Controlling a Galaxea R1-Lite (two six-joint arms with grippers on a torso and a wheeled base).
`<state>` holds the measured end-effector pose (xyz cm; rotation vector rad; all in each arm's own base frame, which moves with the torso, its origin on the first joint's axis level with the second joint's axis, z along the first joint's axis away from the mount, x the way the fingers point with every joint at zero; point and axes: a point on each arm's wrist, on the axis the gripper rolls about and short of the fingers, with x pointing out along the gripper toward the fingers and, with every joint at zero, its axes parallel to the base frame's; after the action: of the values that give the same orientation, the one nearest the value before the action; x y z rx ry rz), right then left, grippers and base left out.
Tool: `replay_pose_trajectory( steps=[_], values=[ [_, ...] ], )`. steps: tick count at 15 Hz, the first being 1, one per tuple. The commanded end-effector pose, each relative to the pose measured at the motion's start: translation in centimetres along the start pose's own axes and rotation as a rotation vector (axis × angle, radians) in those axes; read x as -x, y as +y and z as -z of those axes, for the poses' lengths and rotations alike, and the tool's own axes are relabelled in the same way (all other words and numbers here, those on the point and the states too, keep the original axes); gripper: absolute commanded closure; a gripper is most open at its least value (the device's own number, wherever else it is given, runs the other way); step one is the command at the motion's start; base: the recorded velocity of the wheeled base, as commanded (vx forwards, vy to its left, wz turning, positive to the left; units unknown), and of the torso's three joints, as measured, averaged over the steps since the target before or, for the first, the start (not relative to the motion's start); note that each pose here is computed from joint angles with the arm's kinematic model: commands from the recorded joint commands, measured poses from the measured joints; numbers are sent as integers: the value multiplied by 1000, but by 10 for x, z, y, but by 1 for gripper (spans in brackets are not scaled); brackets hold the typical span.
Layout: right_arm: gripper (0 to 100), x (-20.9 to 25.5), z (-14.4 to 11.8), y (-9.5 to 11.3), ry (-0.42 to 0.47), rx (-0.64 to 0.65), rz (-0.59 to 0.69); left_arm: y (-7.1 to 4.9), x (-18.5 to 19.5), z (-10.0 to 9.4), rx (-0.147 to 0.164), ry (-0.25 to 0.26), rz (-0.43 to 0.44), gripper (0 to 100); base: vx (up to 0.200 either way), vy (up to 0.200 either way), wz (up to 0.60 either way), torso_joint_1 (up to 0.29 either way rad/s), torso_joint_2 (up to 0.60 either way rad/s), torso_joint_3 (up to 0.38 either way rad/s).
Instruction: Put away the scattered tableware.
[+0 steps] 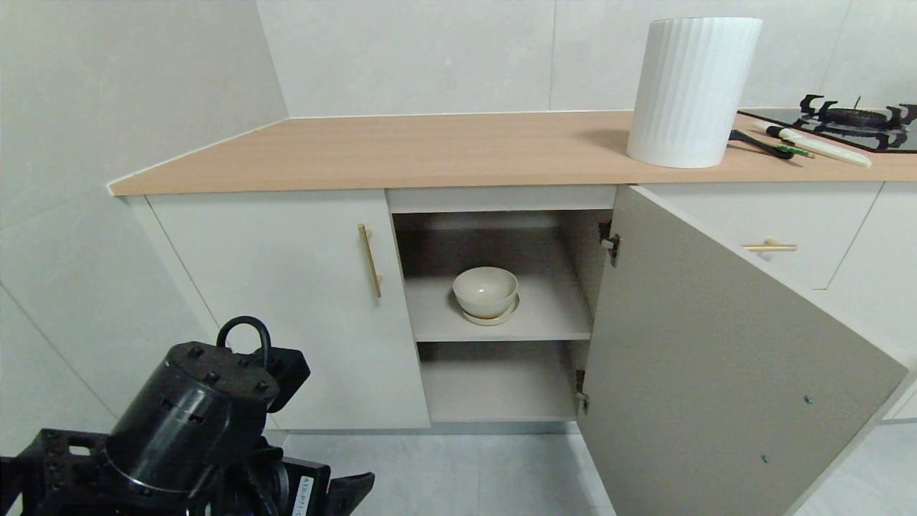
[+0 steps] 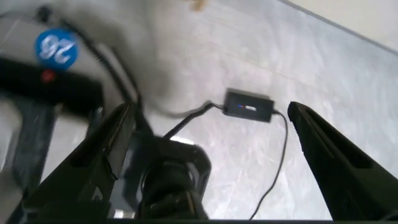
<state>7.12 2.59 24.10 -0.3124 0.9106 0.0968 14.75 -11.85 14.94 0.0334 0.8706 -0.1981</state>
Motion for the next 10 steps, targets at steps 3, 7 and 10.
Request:
replay_pose_trajectory(
  steps=[3, 7, 10],
  values=[
    [0, -39, -22, -12, 89, -113, 126, 0, 0, 0, 2, -2, 0, 0, 0, 0, 0, 0, 0, 0],
    [0, -58, -35, -21, -4, -193, 200, 0, 0, 0, 2, -2, 0, 0, 0, 0, 0, 0, 0, 0],
    [0, -61, -40, -22, -50, -210, 204, 0, 0, 0, 2, -3, 1, 0, 0, 0, 0, 0, 0, 0]
  ],
)
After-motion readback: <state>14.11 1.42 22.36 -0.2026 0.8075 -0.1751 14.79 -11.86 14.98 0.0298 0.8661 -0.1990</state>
